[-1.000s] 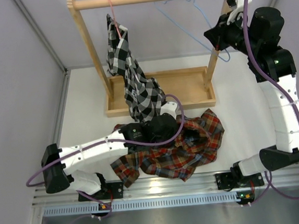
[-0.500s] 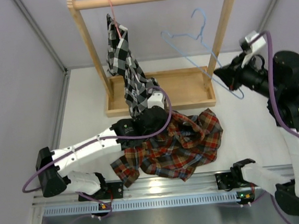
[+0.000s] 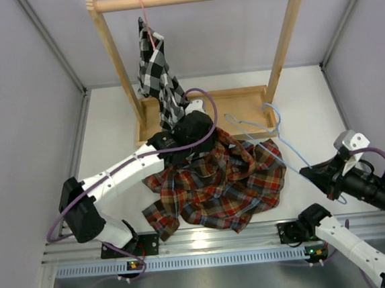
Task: Place the shirt on the hanger
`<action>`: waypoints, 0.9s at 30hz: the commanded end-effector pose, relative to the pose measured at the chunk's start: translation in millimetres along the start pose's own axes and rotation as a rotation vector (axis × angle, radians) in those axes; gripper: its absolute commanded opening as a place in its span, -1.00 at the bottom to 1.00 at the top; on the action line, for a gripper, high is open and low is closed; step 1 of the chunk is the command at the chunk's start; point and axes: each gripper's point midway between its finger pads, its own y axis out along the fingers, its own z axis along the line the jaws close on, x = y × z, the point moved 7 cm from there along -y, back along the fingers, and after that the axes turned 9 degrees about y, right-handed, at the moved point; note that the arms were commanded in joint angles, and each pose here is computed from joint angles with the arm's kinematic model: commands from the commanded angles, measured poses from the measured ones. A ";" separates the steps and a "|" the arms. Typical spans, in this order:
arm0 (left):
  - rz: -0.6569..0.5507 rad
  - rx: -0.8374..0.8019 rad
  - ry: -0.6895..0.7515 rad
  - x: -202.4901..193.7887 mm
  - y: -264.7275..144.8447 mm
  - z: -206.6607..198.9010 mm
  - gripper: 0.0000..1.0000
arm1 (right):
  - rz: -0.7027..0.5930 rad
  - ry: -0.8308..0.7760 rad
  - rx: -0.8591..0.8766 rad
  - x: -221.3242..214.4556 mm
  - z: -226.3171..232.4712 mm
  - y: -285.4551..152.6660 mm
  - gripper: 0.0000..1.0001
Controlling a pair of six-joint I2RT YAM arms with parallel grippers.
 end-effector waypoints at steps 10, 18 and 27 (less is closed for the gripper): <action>-0.004 -0.106 -0.077 24.0 1.4 -27.7 -1.00 | 0.049 0.066 -0.031 -0.2 2.1 -21.8 -1.00; -0.016 -0.161 -0.064 37.0 -4.8 -37.5 -1.00 | 0.168 0.136 -0.029 -17.5 -1.1 2.1 -1.00; 0.118 -0.381 0.030 8.6 -31.1 -55.3 -1.00 | 0.173 0.095 -0.115 -10.6 -18.2 34.5 -1.00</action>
